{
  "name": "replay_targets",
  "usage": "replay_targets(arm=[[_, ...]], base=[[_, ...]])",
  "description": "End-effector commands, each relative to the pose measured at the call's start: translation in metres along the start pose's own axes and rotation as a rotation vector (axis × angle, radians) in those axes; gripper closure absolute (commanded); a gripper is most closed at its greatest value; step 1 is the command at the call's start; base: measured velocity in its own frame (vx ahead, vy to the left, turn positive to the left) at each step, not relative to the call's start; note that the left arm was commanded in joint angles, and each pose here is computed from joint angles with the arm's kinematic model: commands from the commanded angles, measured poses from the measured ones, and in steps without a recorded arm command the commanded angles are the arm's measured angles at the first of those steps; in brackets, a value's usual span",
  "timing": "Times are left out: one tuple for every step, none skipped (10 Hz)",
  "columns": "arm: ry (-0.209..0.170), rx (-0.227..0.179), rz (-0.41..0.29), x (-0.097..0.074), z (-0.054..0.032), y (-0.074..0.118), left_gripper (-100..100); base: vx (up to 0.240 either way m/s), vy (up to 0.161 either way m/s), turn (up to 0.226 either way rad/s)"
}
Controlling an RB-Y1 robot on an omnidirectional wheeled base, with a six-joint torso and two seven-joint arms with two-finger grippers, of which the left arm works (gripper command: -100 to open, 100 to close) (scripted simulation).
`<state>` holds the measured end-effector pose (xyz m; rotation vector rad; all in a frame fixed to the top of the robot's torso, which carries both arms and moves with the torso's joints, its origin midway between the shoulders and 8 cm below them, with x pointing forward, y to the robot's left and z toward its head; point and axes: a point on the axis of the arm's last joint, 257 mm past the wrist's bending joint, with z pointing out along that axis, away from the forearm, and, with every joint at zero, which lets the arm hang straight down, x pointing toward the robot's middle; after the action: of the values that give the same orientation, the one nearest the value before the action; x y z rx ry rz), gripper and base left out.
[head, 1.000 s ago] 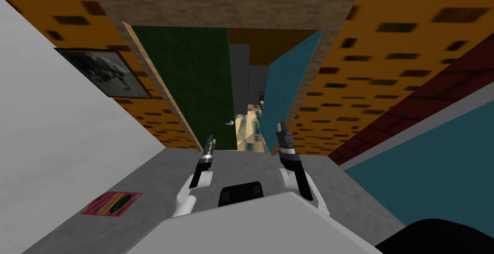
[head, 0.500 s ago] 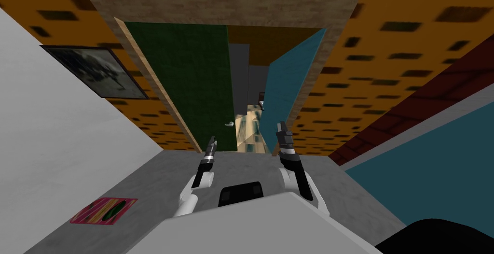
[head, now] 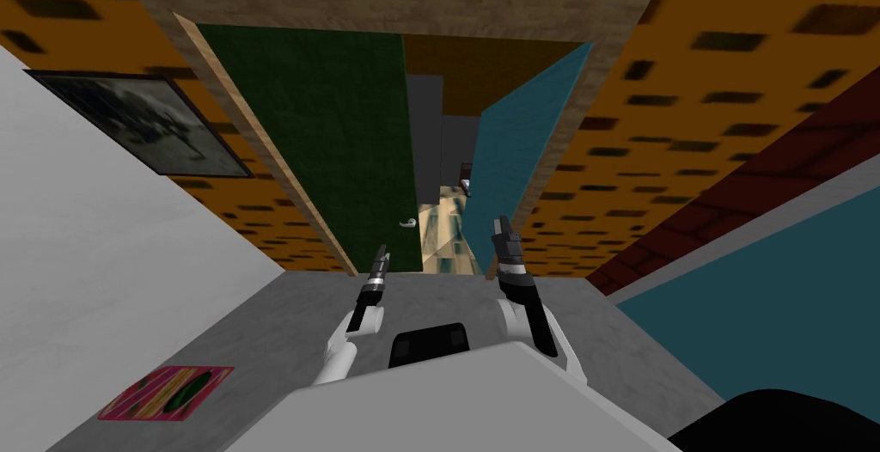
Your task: Push the door open
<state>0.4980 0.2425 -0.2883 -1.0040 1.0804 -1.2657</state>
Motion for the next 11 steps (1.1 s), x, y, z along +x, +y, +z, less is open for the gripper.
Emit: replay_targets(arm=[[0.002,-0.009,-0.001,0.002,-0.0004,0.006,-100],[0.006,-0.023,-0.005,0.005,-0.0012,0.013,-100],[0.01,-0.036,-0.009,0.008,-0.0021,0.019,-100],[0.014,-0.049,-0.012,0.011,-0.0031,0.026,-100],[0.017,-0.061,-0.016,0.014,-0.0041,0.032,-100],[0.021,-0.074,-0.019,0.018,-0.0053,0.038,-100],[0.025,-0.086,-0.022,0.021,-0.0065,0.043,-100],[0.029,-0.097,-0.026,0.024,-0.0077,0.049,-100],[0.032,-0.108,-0.029,0.027,-0.009,0.054,-100],[0.036,-0.119,-0.032,0.03,-0.0104,0.058,-100],[0.039,-0.13,-0.036,0.034,-0.0118,0.063,-100]], base=[[0.039,0.017,-0.011],[0.049,0.012,-0.023],[0.074,0.018,-0.035],[0.1,0.036,-0.031],[0.094,0.047,-0.028],[0.092,0.043,-0.032],[0.089,0.047,-0.034],[0.082,0.044,-0.027],[0.082,0.034,-0.025],[0.081,0.02,-0.029],[0.079,0.023,-0.027]])
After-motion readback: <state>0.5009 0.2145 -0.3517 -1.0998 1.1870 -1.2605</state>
